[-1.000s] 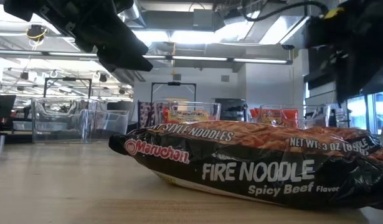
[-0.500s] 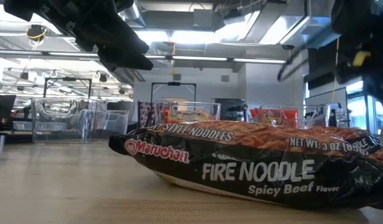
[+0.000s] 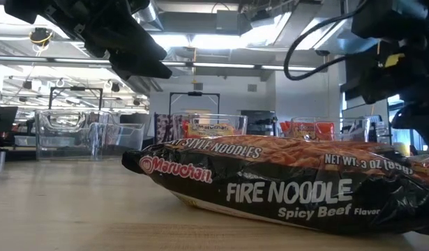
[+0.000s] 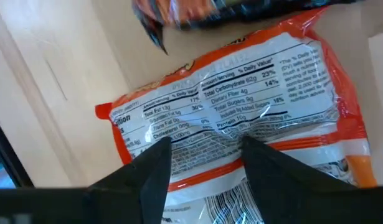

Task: Sort Maruchan noodles
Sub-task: Put the top orange noodle pack into the right transparent bin

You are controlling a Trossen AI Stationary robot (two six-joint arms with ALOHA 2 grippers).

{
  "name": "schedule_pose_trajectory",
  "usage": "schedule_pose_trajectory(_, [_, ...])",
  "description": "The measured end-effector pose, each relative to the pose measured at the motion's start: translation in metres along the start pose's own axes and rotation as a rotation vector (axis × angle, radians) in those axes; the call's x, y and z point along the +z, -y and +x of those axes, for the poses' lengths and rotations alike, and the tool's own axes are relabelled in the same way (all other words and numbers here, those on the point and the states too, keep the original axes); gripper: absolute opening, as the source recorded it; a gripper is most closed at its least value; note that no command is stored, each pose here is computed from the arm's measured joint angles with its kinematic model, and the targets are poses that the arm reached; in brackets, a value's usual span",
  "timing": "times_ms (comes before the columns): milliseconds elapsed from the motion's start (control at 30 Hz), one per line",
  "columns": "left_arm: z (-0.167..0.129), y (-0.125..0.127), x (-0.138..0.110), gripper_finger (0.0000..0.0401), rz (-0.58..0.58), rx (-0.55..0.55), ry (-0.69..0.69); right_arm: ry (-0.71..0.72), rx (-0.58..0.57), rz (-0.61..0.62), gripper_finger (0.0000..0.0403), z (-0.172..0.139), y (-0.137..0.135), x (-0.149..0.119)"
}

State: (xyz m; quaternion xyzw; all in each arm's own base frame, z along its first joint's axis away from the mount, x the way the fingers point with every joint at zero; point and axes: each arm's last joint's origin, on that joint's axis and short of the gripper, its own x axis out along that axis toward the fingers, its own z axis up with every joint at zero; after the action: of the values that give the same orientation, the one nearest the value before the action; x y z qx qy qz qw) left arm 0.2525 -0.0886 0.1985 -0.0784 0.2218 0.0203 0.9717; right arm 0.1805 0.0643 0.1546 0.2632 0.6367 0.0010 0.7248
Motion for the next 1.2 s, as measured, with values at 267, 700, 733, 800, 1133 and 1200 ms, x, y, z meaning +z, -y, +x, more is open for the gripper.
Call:
schedule_pose_trajectory(267, [0.0,0.0,0.0,0.0221,0.009,0.0,0.0,0.004,-0.016,0.017,0.0198,-0.039,-0.024,0.012])
schedule_pose_trajectory(700, [0.0,0.001,0.0,0.0221,0.003,-0.007,0.003,0.185,0.21,0.075,0.0198,-0.036,-0.069,0.028])
schedule_pose_trajectory(733, [0.0,0.001,0.0,0.0221,0.002,-0.013,0.001,0.179,0.192,0.063,0.0198,-0.034,-0.071,0.023])
schedule_pose_trajectory(800, [0.0,0.001,0.0,0.0221,0.002,-0.013,0.001,0.168,0.144,0.028,0.0198,-0.031,-0.075,0.013])
schedule_pose_trajectory(1133, [0.0,0.001,0.001,0.0221,-0.002,0.0,0.01,0.397,-0.119,-0.149,0.0198,-0.024,-0.089,-0.02])
schedule_pose_trajectory(1200, [0.0,0.001,0.001,0.0221,-0.002,0.004,0.011,0.436,-0.119,-0.136,0.0198,-0.024,-0.09,-0.018])
